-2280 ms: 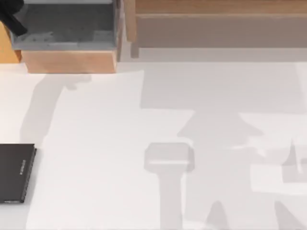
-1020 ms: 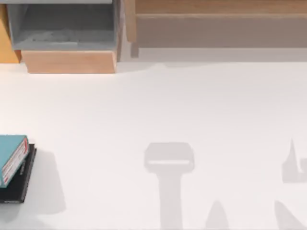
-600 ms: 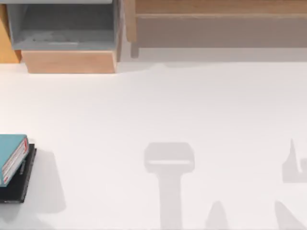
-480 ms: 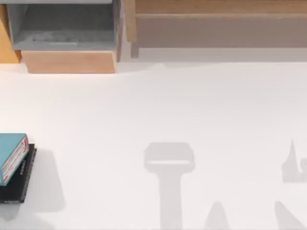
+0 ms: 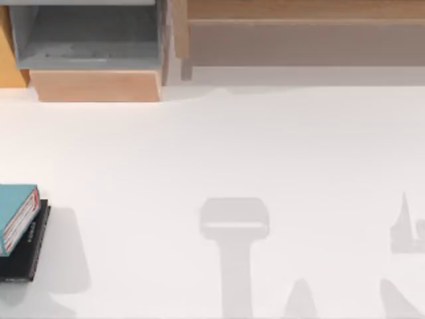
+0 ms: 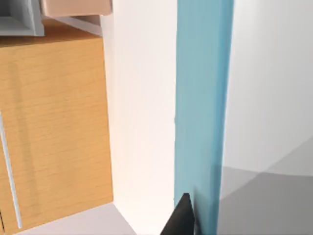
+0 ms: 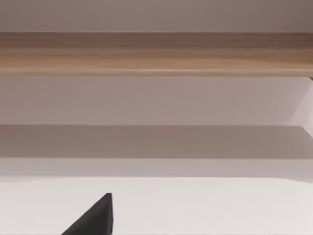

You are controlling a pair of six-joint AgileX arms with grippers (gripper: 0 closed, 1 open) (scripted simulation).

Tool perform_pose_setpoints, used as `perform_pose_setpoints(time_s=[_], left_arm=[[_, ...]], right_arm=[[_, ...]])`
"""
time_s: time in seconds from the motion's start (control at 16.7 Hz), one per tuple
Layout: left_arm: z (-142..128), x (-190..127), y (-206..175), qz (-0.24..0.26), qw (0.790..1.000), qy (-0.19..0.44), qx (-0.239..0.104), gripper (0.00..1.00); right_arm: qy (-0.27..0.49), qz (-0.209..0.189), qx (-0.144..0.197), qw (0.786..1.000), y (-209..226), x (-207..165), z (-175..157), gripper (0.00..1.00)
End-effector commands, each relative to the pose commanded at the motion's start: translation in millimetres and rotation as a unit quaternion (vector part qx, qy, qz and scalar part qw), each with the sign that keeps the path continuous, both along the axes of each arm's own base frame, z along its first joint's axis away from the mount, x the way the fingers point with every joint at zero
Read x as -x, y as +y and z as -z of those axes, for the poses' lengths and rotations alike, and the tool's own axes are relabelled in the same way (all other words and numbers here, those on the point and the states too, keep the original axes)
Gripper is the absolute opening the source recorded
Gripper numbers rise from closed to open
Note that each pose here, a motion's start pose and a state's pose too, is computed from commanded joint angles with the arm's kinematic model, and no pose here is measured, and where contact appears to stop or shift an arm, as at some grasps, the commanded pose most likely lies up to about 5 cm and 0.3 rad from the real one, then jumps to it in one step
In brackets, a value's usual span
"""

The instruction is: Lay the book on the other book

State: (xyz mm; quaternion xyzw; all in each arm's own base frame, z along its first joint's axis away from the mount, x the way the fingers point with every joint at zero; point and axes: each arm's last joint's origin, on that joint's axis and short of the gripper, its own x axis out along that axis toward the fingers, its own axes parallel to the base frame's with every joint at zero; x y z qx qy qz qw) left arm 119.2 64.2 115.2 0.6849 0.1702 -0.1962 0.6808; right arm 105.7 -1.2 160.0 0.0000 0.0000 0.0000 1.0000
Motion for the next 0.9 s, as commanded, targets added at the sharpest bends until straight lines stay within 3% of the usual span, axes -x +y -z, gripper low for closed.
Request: perform_pose_setpoints(time_s=[0.54, 0.9], left_arm=[[0.0, 0.0, 0.0, 0.000, 1.000, 0.000, 0.000, 0.98], [0.0, 0.0, 0.0, 0.000, 1.000, 0.000, 0.000, 1.00]], right_arm=[[0.000, 0.000, 0.000, 1.000, 0.0, 0.0, 0.0, 1.00], [0.000, 0.000, 0.000, 1.000, 0.0, 0.0, 0.0, 1.00]])
